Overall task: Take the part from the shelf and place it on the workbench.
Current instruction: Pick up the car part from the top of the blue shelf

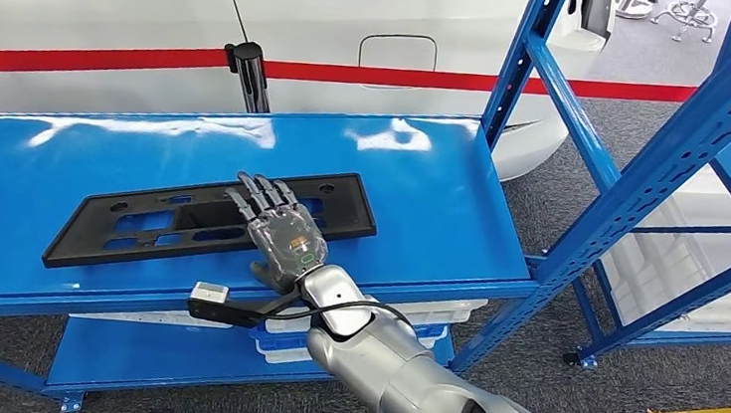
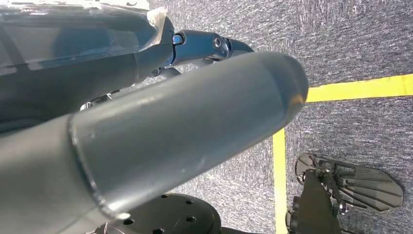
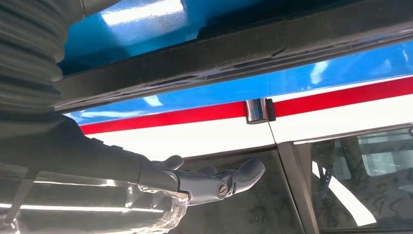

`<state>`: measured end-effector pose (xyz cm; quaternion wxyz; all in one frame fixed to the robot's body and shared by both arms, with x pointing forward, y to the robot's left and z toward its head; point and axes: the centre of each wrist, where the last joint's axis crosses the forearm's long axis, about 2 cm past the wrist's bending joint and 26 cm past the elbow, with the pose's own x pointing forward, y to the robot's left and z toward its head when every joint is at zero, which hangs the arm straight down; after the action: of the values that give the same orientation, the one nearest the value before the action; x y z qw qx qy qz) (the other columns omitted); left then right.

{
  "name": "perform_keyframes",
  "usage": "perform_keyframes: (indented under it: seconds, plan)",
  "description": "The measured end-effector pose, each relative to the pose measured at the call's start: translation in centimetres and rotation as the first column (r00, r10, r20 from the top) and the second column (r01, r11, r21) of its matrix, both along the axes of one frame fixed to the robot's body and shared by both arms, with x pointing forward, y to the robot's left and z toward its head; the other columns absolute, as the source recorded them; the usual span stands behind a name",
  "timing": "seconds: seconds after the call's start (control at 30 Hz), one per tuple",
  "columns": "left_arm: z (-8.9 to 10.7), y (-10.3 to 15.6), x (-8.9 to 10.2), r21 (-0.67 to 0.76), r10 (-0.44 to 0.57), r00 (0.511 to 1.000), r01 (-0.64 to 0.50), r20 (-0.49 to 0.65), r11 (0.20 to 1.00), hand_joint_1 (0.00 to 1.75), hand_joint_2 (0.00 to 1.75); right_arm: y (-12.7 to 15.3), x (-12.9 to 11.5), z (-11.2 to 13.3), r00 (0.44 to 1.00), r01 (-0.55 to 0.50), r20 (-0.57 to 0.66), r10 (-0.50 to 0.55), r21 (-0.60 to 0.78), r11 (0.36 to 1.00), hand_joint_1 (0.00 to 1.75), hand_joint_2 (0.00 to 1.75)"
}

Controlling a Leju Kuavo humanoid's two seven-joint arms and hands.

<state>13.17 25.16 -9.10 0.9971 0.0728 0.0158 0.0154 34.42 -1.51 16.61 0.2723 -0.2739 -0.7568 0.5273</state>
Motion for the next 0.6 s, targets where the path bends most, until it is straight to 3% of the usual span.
perform_keyframes:
  seconds: [0.27, 0.6]
  plan:
    - [0.0, -0.2, 0.0, -0.004, 0.009, 1.0, -0.009, -0.001, 1.0, 0.0, 0.0, -0.1, -0.3, -0.7, 1.0, 0.007, -0.026, -0.008, -0.028, 1.0, 0.0, 1.75]
    - [0.0, -1.2, -0.2, -0.038, 0.003, 1.0, -0.004, -0.006, 0.999, 0.0, 0.0, -1.3, 0.1, -1.6, 1.0, 0.021, -0.002, -0.021, 0.033, 0.999, 0.0, 1.75]
